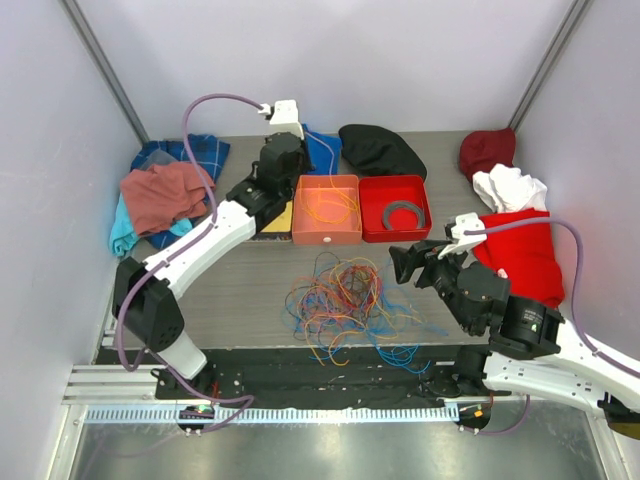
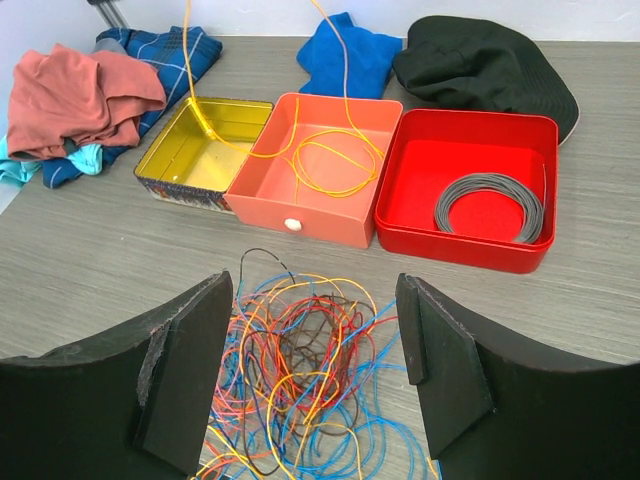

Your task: Untangle the cables

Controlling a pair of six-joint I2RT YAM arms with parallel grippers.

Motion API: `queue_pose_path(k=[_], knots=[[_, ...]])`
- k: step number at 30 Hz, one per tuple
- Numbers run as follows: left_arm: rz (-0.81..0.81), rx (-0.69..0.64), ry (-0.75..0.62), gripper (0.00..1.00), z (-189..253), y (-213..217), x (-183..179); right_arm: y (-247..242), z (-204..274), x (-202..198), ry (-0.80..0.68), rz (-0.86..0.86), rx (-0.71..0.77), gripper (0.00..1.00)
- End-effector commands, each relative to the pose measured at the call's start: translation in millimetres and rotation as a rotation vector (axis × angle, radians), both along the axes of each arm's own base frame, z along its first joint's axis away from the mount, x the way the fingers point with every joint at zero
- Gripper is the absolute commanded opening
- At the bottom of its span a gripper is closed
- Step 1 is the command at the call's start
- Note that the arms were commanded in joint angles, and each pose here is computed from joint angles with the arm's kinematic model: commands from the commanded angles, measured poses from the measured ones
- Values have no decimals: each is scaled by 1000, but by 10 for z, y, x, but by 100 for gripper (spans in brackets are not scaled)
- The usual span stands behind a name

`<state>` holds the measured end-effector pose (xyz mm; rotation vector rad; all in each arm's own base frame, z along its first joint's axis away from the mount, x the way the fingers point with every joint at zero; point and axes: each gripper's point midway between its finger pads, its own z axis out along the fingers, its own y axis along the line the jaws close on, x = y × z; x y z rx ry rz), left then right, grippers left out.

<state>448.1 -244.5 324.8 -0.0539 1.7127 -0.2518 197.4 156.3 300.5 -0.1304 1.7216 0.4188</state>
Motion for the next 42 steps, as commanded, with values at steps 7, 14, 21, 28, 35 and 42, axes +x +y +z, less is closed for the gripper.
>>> queue_pose_path(k=[7, 14, 21, 28, 35, 42], knots=[[9, 36, 159, 0, -698, -112, 364, 20, -1, 40, 3, -27, 10, 75], [42, 68, 308, 0, -1390, -97, 330, 65, -50, 78, 9, -31, -40, 74], [52, 65, 377, 0, -1556, 136, -67, 146, -168, 112, 24, -26, -80, 75], [50, 129, 449, 0, -1741, 191, -152, 209, -155, 125, 21, -14, -61, 75], [24, 173, 512, 0, -1980, -106, 219, 198, -140, 115, 25, -16, -54, 75], [19, 145, 532, 0, -2181, -281, 395, 151, -121, 113, 31, -31, -72, 75]])
